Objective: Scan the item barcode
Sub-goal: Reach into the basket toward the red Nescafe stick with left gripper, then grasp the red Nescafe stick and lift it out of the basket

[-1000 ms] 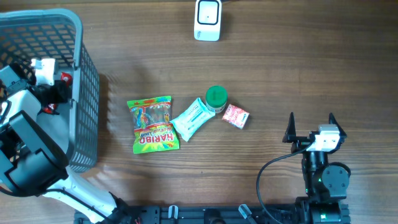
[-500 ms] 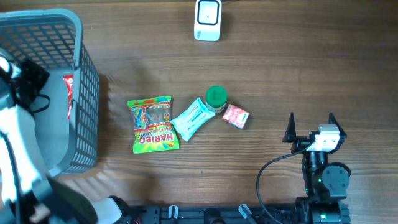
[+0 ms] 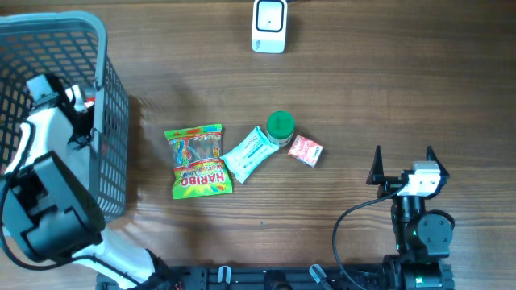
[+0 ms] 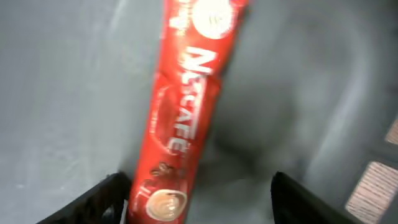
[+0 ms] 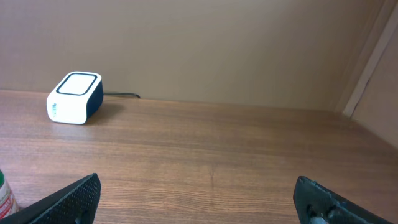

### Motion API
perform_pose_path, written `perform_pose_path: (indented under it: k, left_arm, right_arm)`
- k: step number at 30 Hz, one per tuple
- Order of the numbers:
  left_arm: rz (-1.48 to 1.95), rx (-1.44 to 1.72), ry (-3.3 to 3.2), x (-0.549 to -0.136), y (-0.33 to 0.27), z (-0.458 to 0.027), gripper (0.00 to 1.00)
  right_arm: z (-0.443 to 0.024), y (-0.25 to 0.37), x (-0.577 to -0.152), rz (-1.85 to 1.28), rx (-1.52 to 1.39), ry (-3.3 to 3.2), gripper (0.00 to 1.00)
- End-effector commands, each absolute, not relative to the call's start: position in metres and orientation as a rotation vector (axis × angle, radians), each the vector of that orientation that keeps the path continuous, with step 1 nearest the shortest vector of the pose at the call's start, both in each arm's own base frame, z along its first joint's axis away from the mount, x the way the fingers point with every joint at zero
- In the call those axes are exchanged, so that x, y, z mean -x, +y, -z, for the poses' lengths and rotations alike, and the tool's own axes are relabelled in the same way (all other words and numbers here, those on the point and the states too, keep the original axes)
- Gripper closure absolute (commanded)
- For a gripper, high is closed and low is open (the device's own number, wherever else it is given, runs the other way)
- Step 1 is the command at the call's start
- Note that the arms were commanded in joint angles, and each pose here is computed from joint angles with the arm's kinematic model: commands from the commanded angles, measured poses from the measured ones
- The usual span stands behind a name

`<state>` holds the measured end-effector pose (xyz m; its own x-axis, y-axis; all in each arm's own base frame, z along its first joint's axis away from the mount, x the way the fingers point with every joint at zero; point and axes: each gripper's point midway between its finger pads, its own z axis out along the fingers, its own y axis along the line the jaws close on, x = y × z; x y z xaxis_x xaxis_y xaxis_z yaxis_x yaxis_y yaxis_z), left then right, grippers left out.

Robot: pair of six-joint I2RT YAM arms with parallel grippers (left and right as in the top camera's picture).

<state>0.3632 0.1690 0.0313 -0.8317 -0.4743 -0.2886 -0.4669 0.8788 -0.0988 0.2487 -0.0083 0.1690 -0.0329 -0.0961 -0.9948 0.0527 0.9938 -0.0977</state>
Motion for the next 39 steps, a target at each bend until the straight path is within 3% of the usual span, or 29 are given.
perform_pose_path:
  k: [1, 3, 4, 5, 9, 10, 11, 12, 14, 15, 16, 19, 24, 26, 30, 32, 33, 35, 39]
  left_arm:
    - [-0.077, 0.639, 2.855, -0.349, 0.168, -0.011, 0.31]
    - [-0.101, 0.655, 2.903, -0.339, 0.168, -0.006, 0.33]
    - [-0.124, 0.660, 2.917, -0.335, 0.170, -0.005, 0.10]
    - [-0.126, 0.664, 2.927, -0.332, 0.169, -0.005, 0.00]
    - [-0.086, 0.671, 2.947, -0.328, 0.164, -0.004, 0.00]
    - [-0.073, 0.671, 2.947, -0.328, 0.162, -0.004, 0.07]
    - [-0.066, 0.671, 2.950, -0.328, 0.161, -0.004, 0.25]
    - [-0.065, 0.672, 2.953, -0.327, 0.161, -0.004, 0.65]
    - [-0.061, 0.674, 2.964, -0.324, 0.160, -0.003, 0.69]
    - [-0.059, 0.676, 2.979, -0.320, 0.158, -0.002, 0.87]
    - [-0.068, 0.674, 2.993, -0.317, 0.158, -0.001, 0.96]
    - [-0.180, 0.676, 2.957, -0.321, 0.173, -0.019, 0.96]
    - [-0.282, 0.652, 2.549, -0.377, 0.202, -0.176, 0.96]
    - [-0.307, 0.628, 2.416, -0.374, 0.200, -0.230, 0.96]
    - [-0.298, 0.590, 2.285, -0.359, 0.188, -0.282, 0.96]
    - [-0.104, 0.503, 2.213, -0.359, 0.155, -0.310, 0.96]
    - [0.230, 0.322, 2.140, -0.361, 0.097, -0.339, 0.96]
    - [0.493, 0.143, 2.092, -0.356, 0.044, -0.358, 0.96]
    - [0.806, -0.084, 2.120, -0.338, -0.038, -0.360, 0.96]
  right_arm:
    - [-0.171, -0.007, -0.249, 0.122, 0.044, 1.591, 0.00]
    - [-0.171, -0.007, -0.249, 0.122, 0.044, 1.591, 0.00]
    - [-0.171, -0.007, -0.249, 0.122, 0.044, 1.591, 0.00]
    - [-0.171, -0.007, -0.249, 0.122, 0.044, 1.591, 0.00]
    - [-0.171, -0.007, -0.249, 0.122, 0.044, 1.591, 0.00]
    - [-0.171, -0.007, -0.249, 0.122, 0.044, 1.591, 0.00]
    - [-0.171, -0.007, -0.249, 0.122, 0.044, 1.591, 0.00]
    - [-0.171, -0.007, -0.249, 0.122, 0.044, 1.591, 0.00]
    - [-0.171, -0.007, -0.249, 0.122, 0.044, 1.591, 0.00]
    - [-0.171, -0.007, -0.249, 0.123, 0.044, 1.591, 0.00]
    - [-0.171, -0.007, -0.249, 0.122, 0.044, 1.591, 0.00]
    - [-0.171, -0.007, -0.249, 0.122, 0.044, 1.591, 0.00]
    - [-0.171, -0.007, -0.249, 0.122, 0.044, 1.591, 0.00]
    - [-0.171, -0.007, -0.249, 0.123, 0.044, 1.591, 0.00]
    - [-0.171, -0.007, -0.249, 0.122, 0.044, 1.591, 0.00]
    - [-0.171, -0.007, -0.249, 0.122, 0.044, 1.591, 0.00]
    - [-0.171, -0.007, -0.249, 0.122, 0.044, 1.591, 0.00]
    - [-0.171, -0.007, -0.249, 0.122, 0.044, 1.591, 0.00]
    - [-0.171, -0.007, -0.249, 0.122, 0.044, 1.591, 0.00]
